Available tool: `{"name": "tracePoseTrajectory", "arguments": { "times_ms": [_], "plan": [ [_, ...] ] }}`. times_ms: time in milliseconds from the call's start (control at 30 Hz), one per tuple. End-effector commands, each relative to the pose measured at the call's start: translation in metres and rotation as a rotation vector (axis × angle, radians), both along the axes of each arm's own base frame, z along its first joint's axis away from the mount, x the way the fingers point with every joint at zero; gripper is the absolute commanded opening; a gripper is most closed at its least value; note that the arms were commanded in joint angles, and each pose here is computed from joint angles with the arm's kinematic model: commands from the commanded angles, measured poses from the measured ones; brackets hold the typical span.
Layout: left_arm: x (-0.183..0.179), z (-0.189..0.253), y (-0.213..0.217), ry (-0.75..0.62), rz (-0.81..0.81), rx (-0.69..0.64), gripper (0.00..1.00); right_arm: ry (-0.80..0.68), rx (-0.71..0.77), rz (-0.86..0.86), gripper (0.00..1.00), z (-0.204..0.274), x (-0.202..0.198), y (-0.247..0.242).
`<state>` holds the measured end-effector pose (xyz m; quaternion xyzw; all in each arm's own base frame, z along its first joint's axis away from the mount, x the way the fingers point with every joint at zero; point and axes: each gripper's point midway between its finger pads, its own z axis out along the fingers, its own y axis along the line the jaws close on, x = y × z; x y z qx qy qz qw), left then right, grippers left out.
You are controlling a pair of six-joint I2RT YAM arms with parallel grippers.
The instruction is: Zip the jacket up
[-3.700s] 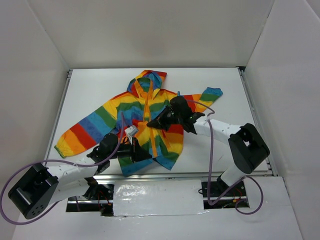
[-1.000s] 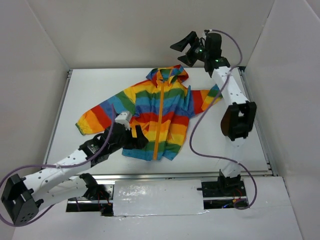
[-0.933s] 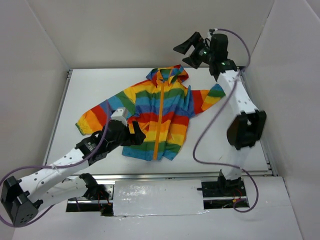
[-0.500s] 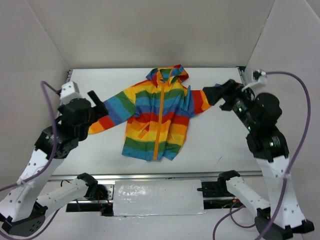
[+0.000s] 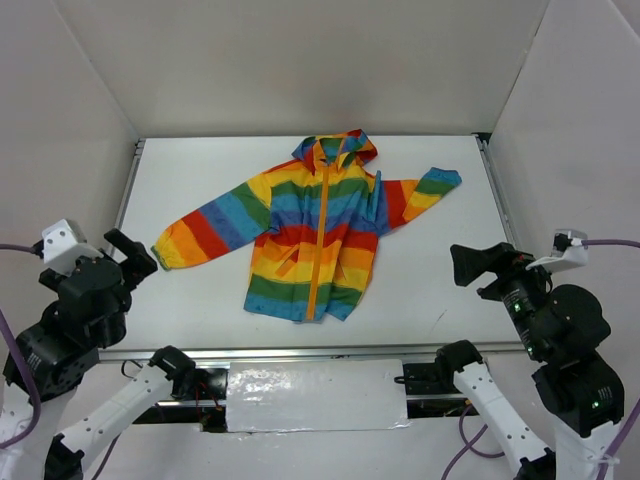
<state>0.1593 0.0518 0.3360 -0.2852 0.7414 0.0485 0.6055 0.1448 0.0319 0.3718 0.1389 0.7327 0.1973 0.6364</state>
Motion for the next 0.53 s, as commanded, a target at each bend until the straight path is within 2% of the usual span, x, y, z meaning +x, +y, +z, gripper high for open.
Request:
{"name": "tracePoseTrajectory", "arguments": {
  "times_ms": [0, 133, 500],
  "plan": [
    [-0.005, -0.019, 0.001, 0.059, -0.029, 0.053, 0.99, 0.066, -0.089, -0.049, 1.0, -0.02, -0.013, -0.018],
    [-0.008, -0.03, 0.003, 0.074, -0.028, 0.058, 1.0, 0.065, -0.088, -0.064, 1.0, -0.022, -0.015, -0.022],
    [-0.015, -0.026, 0.009, 0.019, -0.026, 0.041, 0.99, 0.093, -0.083, -0.054, 1.0, -0.024, -0.003, -0.015]
  ]
}}
